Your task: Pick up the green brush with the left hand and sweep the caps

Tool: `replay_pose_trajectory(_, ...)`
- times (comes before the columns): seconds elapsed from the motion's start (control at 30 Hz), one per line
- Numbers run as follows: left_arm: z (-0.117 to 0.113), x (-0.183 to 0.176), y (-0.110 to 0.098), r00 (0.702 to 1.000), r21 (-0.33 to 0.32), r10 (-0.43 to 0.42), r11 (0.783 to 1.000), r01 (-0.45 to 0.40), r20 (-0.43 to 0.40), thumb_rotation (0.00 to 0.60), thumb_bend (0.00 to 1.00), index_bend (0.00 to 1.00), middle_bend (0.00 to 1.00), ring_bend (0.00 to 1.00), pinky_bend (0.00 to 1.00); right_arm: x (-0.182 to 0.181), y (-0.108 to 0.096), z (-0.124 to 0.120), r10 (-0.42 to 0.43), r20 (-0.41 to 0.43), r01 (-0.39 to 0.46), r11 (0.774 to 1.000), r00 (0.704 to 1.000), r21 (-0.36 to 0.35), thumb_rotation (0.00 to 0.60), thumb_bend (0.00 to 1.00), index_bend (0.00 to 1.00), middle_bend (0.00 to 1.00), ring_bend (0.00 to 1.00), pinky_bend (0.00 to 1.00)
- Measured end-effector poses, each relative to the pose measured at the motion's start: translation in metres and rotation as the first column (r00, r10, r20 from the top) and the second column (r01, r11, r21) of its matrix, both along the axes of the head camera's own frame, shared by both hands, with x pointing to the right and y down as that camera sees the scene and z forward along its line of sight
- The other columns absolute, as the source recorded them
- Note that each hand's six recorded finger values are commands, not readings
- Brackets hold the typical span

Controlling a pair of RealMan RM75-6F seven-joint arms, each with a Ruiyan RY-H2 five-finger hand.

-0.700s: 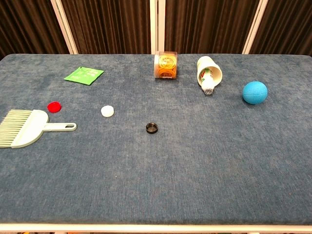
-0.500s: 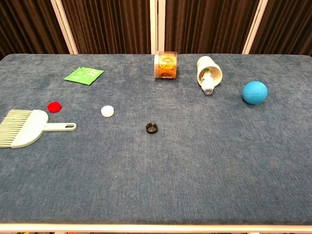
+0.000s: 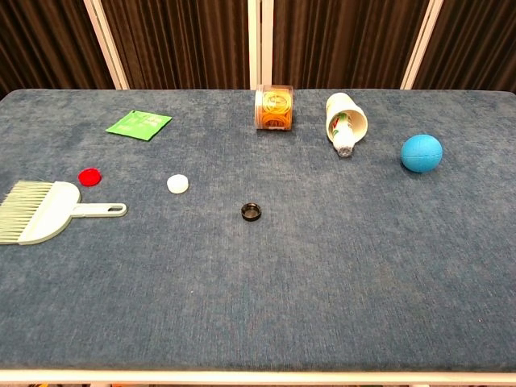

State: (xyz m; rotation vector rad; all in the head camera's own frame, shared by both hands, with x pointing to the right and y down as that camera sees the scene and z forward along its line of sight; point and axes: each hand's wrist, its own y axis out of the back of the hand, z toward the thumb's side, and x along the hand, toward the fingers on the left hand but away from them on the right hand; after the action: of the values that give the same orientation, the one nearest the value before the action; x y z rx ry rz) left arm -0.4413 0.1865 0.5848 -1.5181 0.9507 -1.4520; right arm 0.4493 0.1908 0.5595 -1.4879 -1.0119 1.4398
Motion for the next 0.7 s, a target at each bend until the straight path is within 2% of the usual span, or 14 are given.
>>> replay_pose_trajectory(0.03,0.0,0.003,-0.004,1.0,0.005,0.013,1.0,-0.013,-0.002,0.6,0.11,0.2,0.24,0.31,0.43,0.0,-0.001,-0.001,-0.002,-0.003,0.002,1.0,1.0,0.004,0.6,0.12,0.0,0.02,0.0,0.0)
replay_pose_trajectory(0.1,0.001,0.01,-0.015,0.999,0.013,0.041,0.999,-0.041,-0.015,0.6,0.11,0.22,0.28,0.38,0.57,0.001,-0.005,-0.004,-0.006,-0.011,0.006,1.0,1.0,0.017,0.6,0.12,0.0,0.02,0.0,0.0)
replay_pose_trajectory(0.23,0.009,0.029,-0.034,0.993,-0.001,0.08,0.997,-0.08,-0.082,0.6,0.11,0.26,0.33,0.5,0.74,0.004,-0.012,-0.009,-0.008,-0.045,0.009,0.999,0.999,0.042,0.6,0.12,0.0,0.02,0.0,0.0)
replay_pose_trajectory(0.43,0.033,0.073,-0.062,0.973,-0.025,0.166,0.985,-0.173,-0.162,0.6,0.11,0.31,0.39,0.66,0.86,0.009,-0.023,-0.02,0.001,-0.083,0.005,0.997,0.997,0.072,0.6,0.12,0.0,0.02,0.0,0.0)
replay_pose_trajectory(0.57,0.052,0.101,-0.068,0.96,-0.068,0.206,0.973,-0.222,-0.188,0.6,0.11,0.32,0.4,0.72,0.9,0.009,-0.027,-0.022,0.002,-0.088,0.005,0.997,0.996,0.071,0.6,0.12,0.0,0.02,0.0,0.0)
replay_pose_trajectory(0.7,0.074,0.132,-0.067,0.949,-0.127,0.258,0.951,-0.283,-0.182,0.6,0.11,0.32,0.41,0.75,0.93,0.009,-0.027,-0.02,0.004,-0.087,0.0,0.999,0.996,0.054,0.6,0.12,0.0,0.02,0.0,0.0)
